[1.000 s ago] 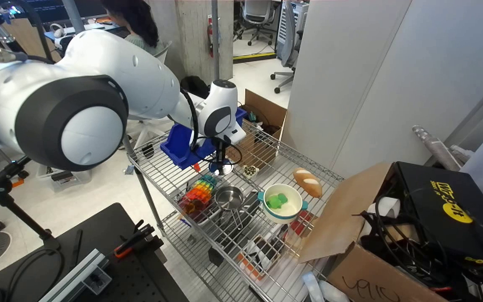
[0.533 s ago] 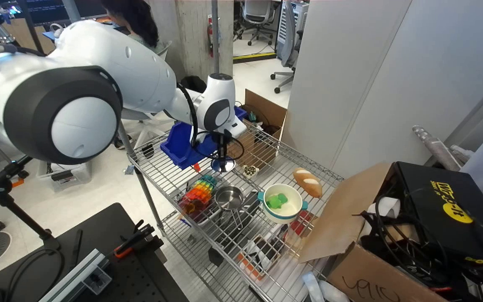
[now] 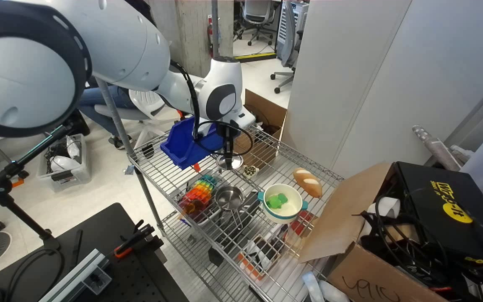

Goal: Put the lid on the silver pot

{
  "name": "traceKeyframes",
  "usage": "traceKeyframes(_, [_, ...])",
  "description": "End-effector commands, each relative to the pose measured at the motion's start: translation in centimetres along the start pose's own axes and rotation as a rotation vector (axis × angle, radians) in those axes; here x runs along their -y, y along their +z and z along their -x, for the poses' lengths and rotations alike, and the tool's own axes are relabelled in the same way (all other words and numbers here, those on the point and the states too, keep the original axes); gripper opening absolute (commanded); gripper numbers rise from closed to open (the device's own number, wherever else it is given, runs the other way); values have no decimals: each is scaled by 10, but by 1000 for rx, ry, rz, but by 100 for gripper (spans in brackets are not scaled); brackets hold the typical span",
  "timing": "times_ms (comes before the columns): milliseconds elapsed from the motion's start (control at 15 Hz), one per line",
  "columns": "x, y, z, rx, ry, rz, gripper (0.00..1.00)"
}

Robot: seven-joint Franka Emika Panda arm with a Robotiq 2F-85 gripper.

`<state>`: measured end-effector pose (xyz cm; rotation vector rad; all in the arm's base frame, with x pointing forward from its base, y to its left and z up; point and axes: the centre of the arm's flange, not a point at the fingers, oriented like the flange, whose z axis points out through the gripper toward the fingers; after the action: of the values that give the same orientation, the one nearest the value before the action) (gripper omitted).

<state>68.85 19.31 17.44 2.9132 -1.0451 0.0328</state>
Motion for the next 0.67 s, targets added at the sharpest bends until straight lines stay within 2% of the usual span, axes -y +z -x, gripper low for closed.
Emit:
traceKeyframes(0, [-47, -8, -5, 43, 11, 0, 5])
traceKeyframes(333, [-85, 17, -19, 99, 13, 20, 5])
traceKeyframes(600, [-103, 33, -12, 127, -15, 41, 5])
